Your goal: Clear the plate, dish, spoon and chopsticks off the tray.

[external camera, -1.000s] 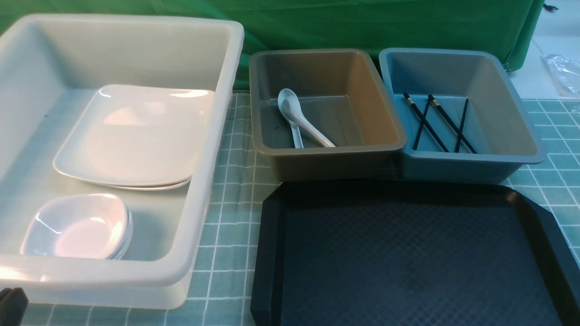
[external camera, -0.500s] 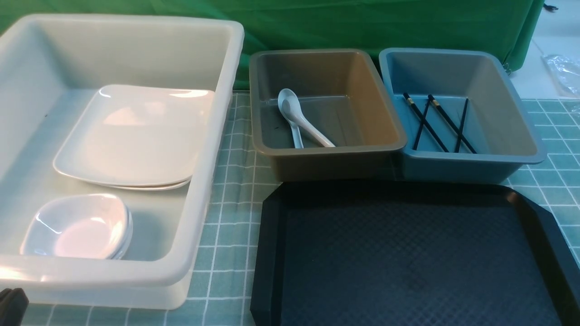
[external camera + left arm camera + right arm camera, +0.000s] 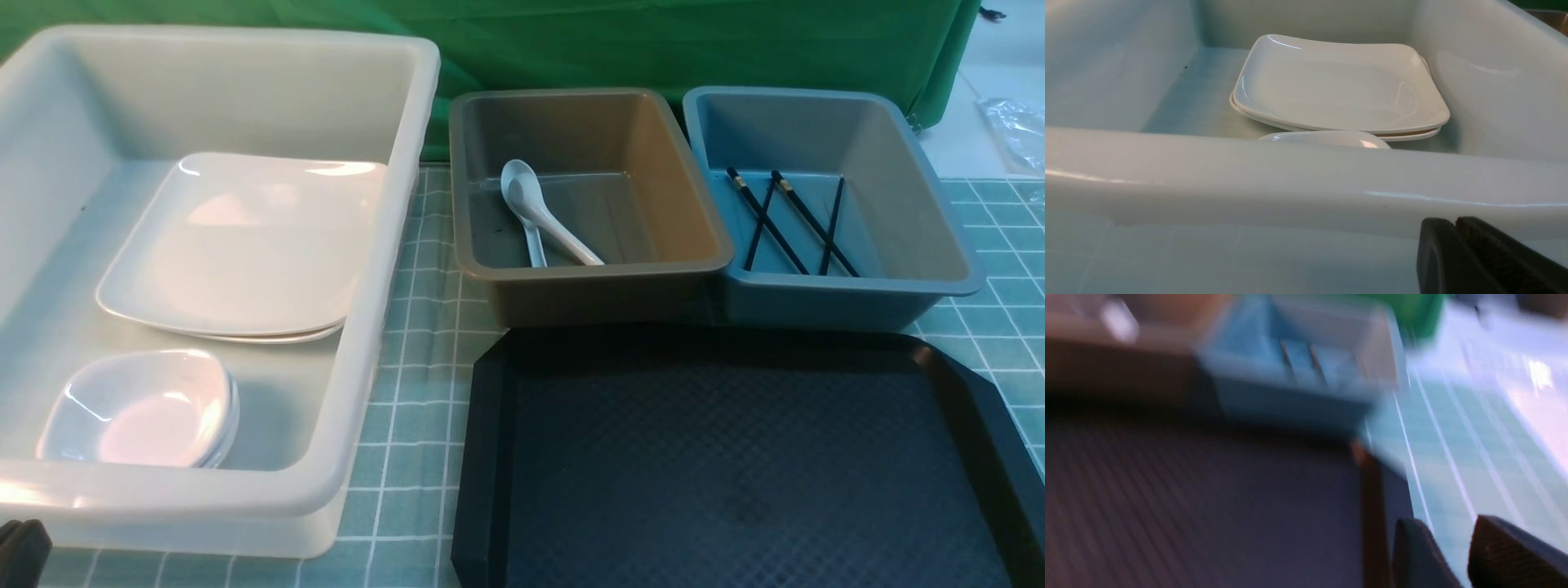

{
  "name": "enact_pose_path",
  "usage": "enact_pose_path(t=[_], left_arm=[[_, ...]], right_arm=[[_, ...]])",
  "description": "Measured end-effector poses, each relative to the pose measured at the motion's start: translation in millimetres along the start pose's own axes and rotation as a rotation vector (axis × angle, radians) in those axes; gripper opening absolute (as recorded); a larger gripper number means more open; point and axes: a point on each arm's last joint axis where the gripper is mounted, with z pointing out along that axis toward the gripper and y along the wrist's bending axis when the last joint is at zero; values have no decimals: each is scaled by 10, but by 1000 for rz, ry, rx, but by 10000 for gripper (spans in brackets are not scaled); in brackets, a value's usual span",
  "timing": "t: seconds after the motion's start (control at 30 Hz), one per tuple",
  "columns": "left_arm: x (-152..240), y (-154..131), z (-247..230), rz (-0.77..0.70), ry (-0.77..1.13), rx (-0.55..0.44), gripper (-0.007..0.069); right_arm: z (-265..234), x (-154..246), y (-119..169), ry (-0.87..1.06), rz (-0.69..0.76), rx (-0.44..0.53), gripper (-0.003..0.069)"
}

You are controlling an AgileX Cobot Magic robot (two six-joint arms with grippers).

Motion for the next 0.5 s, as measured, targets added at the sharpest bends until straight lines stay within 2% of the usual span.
enact_pose_path(t=[0.13,0.5], left_arm=[[0,0,0,1,0,0,18],[3,1,0,5,3,-1,18]], right_arm=[[-25,100,2,9,36,21,239],[-31,95,30,-6,69,-29,239]])
